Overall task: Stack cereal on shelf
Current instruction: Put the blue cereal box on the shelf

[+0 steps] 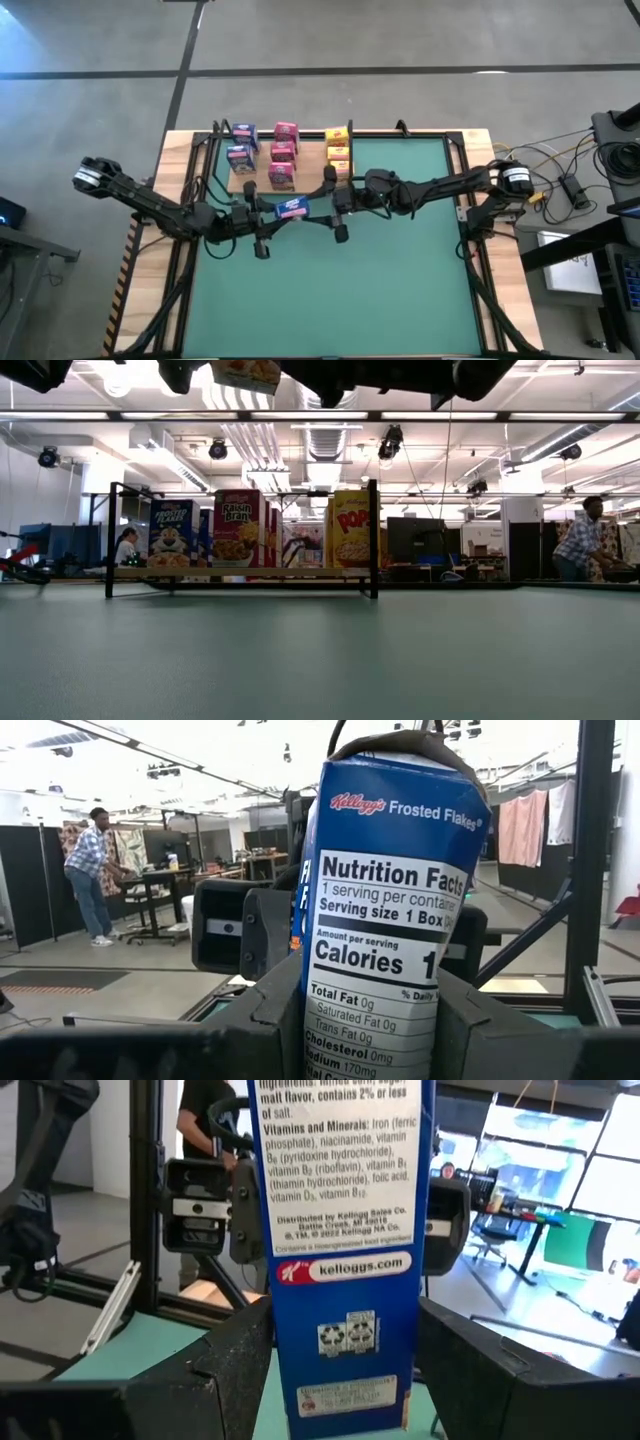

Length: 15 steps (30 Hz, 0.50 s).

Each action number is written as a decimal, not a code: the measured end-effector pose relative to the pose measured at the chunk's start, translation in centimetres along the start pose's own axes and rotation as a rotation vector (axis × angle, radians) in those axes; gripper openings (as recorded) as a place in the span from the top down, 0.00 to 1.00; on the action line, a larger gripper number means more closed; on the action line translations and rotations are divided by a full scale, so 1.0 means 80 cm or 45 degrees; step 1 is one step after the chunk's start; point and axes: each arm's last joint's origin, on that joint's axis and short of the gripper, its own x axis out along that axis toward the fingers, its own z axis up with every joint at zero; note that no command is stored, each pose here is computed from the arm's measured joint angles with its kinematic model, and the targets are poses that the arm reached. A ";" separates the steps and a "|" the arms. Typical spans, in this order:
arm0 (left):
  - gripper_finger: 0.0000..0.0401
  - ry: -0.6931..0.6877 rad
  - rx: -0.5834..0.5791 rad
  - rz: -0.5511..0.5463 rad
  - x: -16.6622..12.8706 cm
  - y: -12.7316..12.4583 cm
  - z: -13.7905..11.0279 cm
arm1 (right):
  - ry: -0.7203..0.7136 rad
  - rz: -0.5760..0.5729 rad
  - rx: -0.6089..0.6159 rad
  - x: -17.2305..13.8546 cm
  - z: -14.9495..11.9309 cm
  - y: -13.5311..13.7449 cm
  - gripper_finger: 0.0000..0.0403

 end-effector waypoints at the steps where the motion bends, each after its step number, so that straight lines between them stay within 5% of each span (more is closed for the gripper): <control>1: 0.72 0.000 0.000 0.000 0.000 0.000 0.000 | -0.012 -0.003 -0.002 0.001 -0.001 0.000 0.46; 15: 0.72 -0.002 0.008 0.002 0.000 0.000 0.000 | -0.050 -0.006 -0.013 0.003 0.000 -0.001 0.46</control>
